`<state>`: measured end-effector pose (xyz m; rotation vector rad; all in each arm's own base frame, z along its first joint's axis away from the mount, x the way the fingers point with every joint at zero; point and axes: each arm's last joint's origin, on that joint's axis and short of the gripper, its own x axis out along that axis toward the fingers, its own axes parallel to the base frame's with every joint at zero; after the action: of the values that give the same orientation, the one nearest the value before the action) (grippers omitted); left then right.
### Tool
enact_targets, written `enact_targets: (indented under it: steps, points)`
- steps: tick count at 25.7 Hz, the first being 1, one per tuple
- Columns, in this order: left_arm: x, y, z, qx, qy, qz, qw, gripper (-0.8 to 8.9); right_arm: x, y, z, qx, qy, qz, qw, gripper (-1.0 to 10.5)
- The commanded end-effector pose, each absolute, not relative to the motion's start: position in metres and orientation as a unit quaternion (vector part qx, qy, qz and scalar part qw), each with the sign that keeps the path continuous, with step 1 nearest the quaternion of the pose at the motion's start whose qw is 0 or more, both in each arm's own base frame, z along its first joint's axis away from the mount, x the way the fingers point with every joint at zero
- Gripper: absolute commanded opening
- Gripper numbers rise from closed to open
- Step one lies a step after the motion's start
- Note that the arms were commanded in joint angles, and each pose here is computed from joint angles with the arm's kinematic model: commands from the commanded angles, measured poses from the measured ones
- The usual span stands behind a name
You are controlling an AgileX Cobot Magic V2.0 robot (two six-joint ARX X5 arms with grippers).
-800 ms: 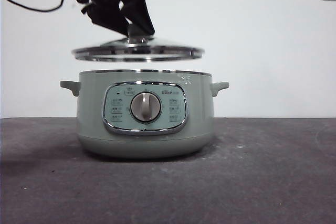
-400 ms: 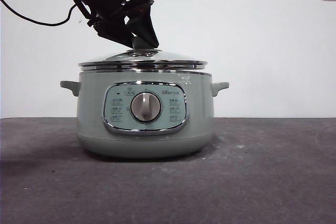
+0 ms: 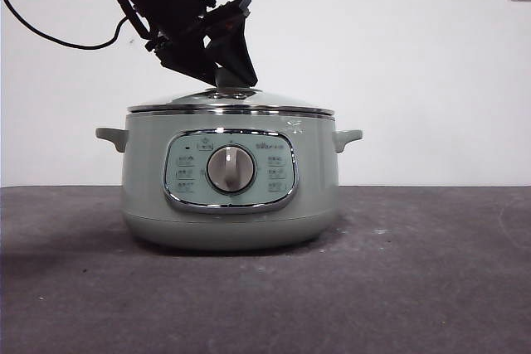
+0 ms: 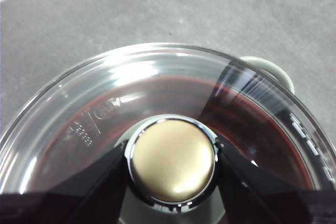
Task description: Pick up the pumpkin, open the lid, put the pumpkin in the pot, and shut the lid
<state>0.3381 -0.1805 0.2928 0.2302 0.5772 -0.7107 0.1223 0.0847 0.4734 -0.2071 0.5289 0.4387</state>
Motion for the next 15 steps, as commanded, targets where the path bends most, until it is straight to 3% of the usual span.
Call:
enact_targets:
  steps: [1,7,9,10,13,14,15]
  points:
    - [0.3368,-0.1819,0.2938,0.112,0.278,-0.347,0.888,-0.09,0.1242,0.0865,0.4726,-0.099,0.261,0.215,0.936,6.3]
    - [0.3355,-0.1809,0.2916,0.113,0.293,-0.345,0.885,-0.08,0.1245,0.0867,0.4725,-0.100,0.261,0.215,0.936,6.3]
    - [0.3351,-0.1807,0.2911,0.113,0.296,-0.344,0.884,0.36,0.1244,0.0867,0.4725,-0.100,0.261,0.215,0.936,6.3]
    - [0.3350,-0.1807,0.2909,0.113,0.297,-0.344,0.884,1.14,0.1244,0.0867,0.4725,-0.100,0.262,0.215,0.936,6.3]
    - [0.3349,-0.1806,0.2908,0.112,0.298,-0.344,0.883,4.82,0.1242,0.0866,0.4720,-0.101,0.264,0.215,0.935,6.3]
    - [0.3347,-0.1805,0.2907,0.110,0.300,-0.343,0.883,5.65,0.1239,0.0864,0.4716,-0.102,0.267,0.215,0.934,6.3]
    - [0.3340,-0.1801,0.2908,0.110,0.303,-0.343,0.882,5.85,0.1236,0.0861,0.4710,-0.104,0.270,0.215,0.933,6.3]
